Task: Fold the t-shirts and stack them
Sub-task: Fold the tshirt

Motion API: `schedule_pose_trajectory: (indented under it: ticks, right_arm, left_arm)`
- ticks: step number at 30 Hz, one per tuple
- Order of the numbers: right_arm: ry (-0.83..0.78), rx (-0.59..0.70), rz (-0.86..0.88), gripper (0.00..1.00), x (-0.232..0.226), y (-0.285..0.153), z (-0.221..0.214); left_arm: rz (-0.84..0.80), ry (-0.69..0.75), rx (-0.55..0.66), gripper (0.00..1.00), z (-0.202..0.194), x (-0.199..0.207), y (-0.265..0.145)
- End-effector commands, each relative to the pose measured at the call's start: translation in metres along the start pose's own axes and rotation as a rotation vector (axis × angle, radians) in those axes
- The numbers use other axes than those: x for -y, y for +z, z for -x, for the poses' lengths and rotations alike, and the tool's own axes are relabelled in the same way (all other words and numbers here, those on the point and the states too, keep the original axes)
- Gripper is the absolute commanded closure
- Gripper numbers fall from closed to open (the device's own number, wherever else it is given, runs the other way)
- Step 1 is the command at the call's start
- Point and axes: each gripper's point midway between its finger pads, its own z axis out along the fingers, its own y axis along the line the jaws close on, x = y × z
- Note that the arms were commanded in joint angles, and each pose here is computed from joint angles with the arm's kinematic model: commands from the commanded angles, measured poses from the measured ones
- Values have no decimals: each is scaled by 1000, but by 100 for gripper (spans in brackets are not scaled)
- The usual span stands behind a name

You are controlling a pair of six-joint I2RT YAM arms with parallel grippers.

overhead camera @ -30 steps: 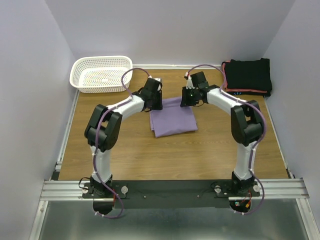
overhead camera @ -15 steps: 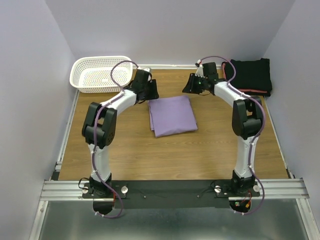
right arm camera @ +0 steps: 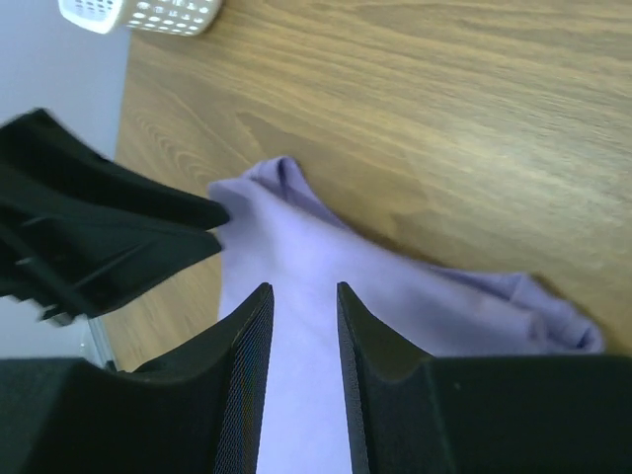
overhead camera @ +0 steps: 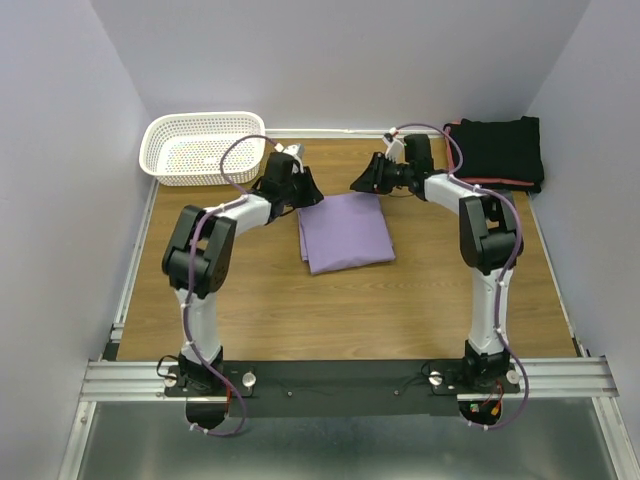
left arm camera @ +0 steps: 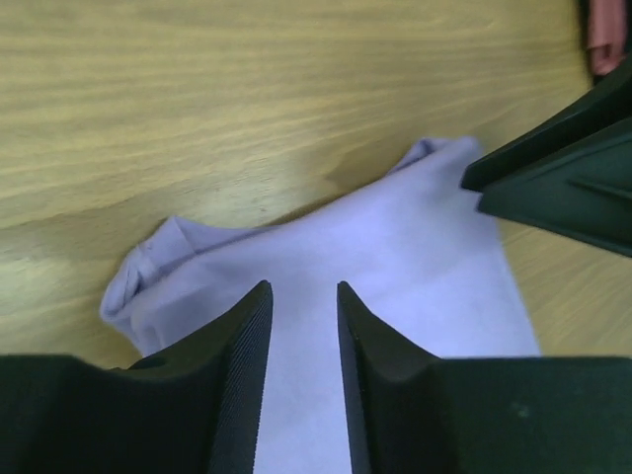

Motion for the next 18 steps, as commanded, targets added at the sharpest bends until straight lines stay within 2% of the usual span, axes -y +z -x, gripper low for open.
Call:
schedule_pose_trajectory:
  ticks: [1, 8, 13, 16, 18]
  right_arm:
    - [85, -23, 63, 60, 33, 19, -7]
    - [253, -17, 40, 60, 103, 23, -24]
    - [229, 19, 63, 60, 88, 9, -9]
    - [195, 53, 92, 58, 64, -5, 8]
    - [191, 73, 128, 57, 36, -21, 16]
  left_arm:
    - [3, -59, -62, 62, -19, -31, 34]
    - [58, -157, -98, 67, -30, -83, 50]
    - [33, -166, -82, 68, -17, -82, 45]
    - [-16, -154, -44, 59, 5, -59, 30]
    - [-43, -151, -18, 46, 17, -43, 17]
